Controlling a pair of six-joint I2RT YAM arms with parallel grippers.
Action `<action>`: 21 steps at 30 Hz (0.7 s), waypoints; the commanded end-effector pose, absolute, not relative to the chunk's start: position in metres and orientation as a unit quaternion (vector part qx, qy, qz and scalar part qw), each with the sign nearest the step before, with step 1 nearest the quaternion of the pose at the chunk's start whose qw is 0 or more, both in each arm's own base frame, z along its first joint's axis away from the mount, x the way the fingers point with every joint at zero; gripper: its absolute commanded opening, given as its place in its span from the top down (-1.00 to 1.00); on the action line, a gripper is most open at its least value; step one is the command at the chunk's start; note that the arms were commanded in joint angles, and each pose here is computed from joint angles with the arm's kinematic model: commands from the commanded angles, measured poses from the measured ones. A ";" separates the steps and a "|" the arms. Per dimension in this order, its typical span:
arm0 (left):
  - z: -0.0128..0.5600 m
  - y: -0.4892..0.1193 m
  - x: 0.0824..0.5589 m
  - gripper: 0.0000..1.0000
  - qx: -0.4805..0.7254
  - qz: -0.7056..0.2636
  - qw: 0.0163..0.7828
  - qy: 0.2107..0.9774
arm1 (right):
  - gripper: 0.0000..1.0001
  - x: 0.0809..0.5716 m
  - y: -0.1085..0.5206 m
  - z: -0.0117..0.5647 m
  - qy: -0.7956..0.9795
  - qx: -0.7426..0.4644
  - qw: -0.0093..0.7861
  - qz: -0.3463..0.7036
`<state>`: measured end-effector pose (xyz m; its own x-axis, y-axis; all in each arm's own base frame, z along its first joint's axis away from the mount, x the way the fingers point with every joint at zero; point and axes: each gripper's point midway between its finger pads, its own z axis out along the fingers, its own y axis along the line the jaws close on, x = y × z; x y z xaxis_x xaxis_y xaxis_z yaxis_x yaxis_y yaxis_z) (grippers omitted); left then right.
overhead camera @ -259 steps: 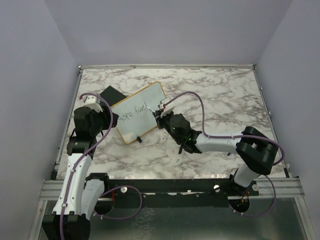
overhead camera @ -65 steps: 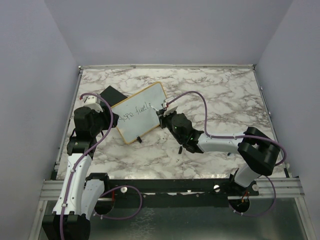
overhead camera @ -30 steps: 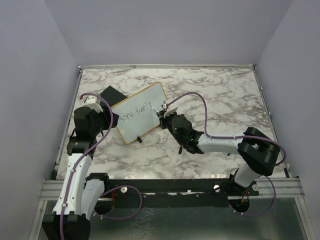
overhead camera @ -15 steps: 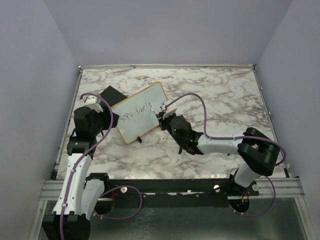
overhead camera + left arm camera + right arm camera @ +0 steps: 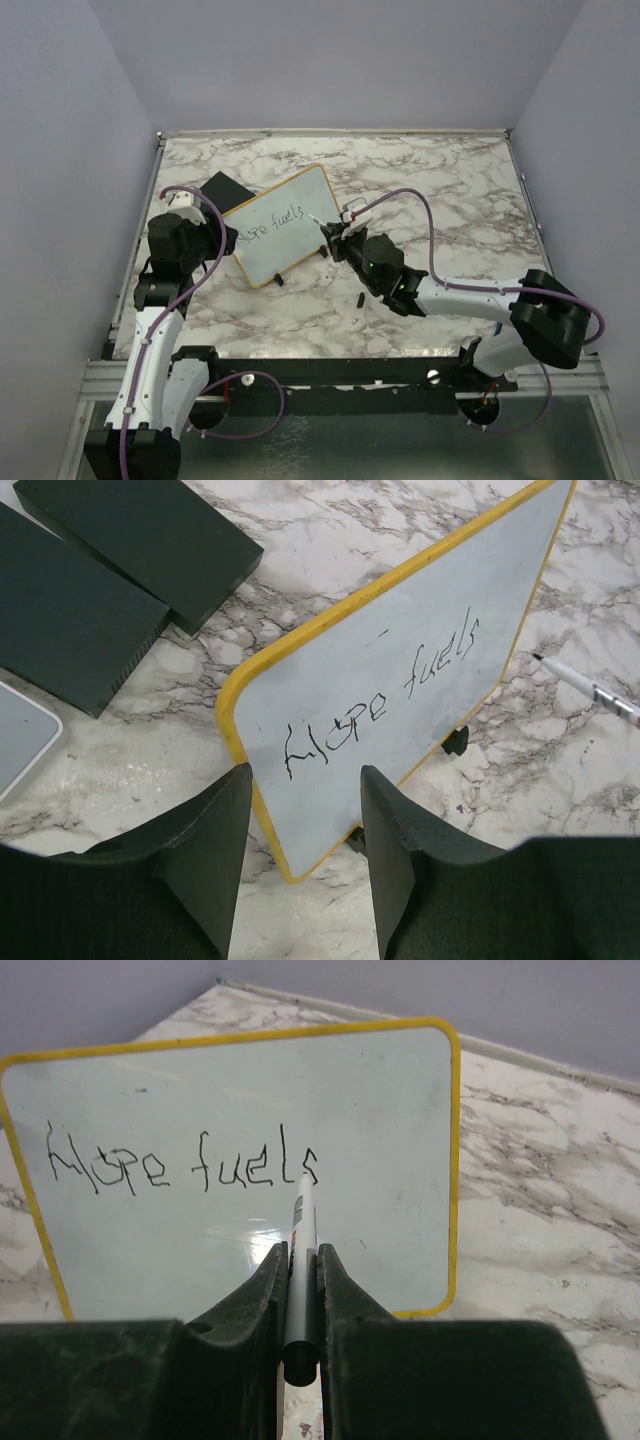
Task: Write a sentence on the whiteboard
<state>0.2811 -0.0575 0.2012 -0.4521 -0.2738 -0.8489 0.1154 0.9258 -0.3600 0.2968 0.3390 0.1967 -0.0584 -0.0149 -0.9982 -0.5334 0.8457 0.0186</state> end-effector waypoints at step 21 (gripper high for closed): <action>0.202 -0.061 0.281 0.01 -0.042 -0.192 0.526 0.827 | 0.99 0.298 0.315 0.226 0.678 -0.208 0.679 0.187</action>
<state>0.2811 -0.0575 0.2011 -0.4525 -0.2738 -0.8487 0.1152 0.9258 -0.3601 0.2958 0.3205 0.2282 -0.0004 -0.0042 -1.0000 -0.5244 0.8515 -0.0033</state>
